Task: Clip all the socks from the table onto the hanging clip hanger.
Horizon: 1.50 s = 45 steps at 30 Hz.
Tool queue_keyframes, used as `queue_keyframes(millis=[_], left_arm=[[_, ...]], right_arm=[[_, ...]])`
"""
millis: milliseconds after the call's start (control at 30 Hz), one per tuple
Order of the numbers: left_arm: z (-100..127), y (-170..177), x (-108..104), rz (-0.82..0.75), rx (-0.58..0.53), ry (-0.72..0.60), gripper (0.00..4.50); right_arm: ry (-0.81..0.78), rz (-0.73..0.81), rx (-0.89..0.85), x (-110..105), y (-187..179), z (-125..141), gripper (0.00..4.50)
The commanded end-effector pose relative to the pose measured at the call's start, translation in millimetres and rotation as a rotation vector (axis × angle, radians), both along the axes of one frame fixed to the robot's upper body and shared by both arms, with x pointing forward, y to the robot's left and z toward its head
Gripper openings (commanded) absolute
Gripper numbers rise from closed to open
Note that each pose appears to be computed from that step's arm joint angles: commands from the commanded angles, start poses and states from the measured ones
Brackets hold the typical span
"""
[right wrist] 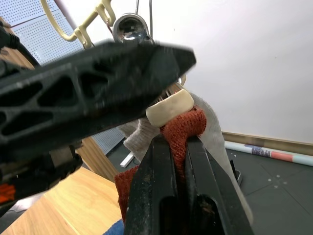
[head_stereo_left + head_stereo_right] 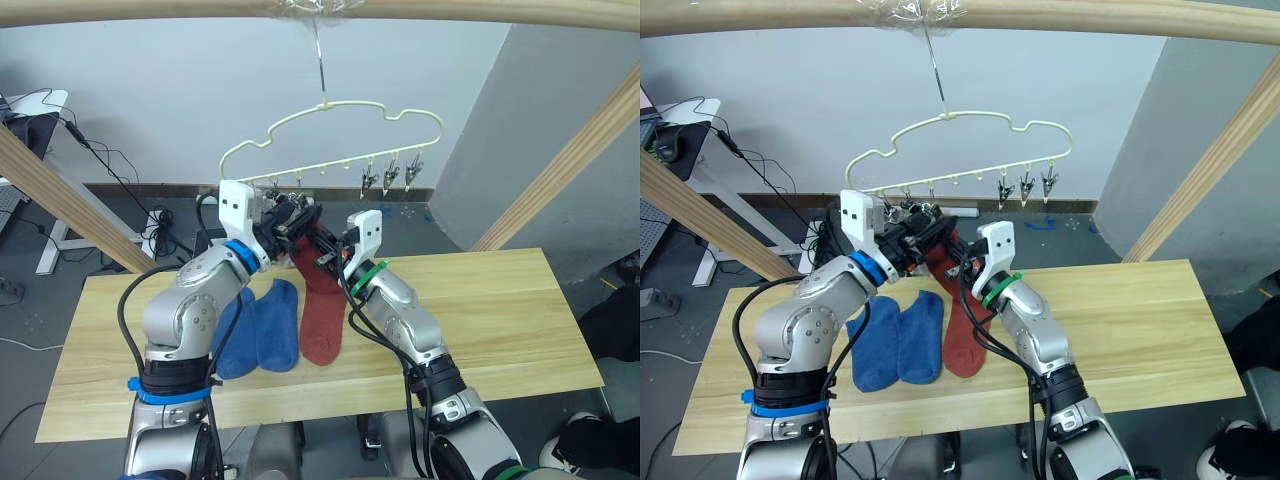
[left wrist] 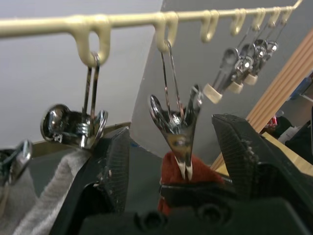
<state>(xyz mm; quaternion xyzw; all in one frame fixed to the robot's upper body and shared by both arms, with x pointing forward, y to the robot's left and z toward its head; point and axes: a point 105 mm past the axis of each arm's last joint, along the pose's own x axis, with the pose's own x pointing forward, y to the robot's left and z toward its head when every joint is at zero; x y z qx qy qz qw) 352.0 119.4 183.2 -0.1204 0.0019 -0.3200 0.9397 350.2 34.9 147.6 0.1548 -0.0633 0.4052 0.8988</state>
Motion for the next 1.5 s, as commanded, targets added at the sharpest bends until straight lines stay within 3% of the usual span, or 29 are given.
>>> queue_keyframes(millis=[33,433,1500], left_arm=[[10.4,0.1,-9.8,-0.036,0.013,-0.045,2.88],[-2.1,2.4,-32.2,-0.111,0.137,-0.074,2.88],[-5.7,7.2,-26.2,-0.069,0.128,-0.063,2.88]], right_arm=[[-0.088,0.062,0.094,-9.0,21.9,38.5,0.0],[-0.03,0.023,-0.012,-4.0,13.9,13.8,0.0],[0.002,0.022,-0.028,-4.9,17.6,7.3,0.0]])
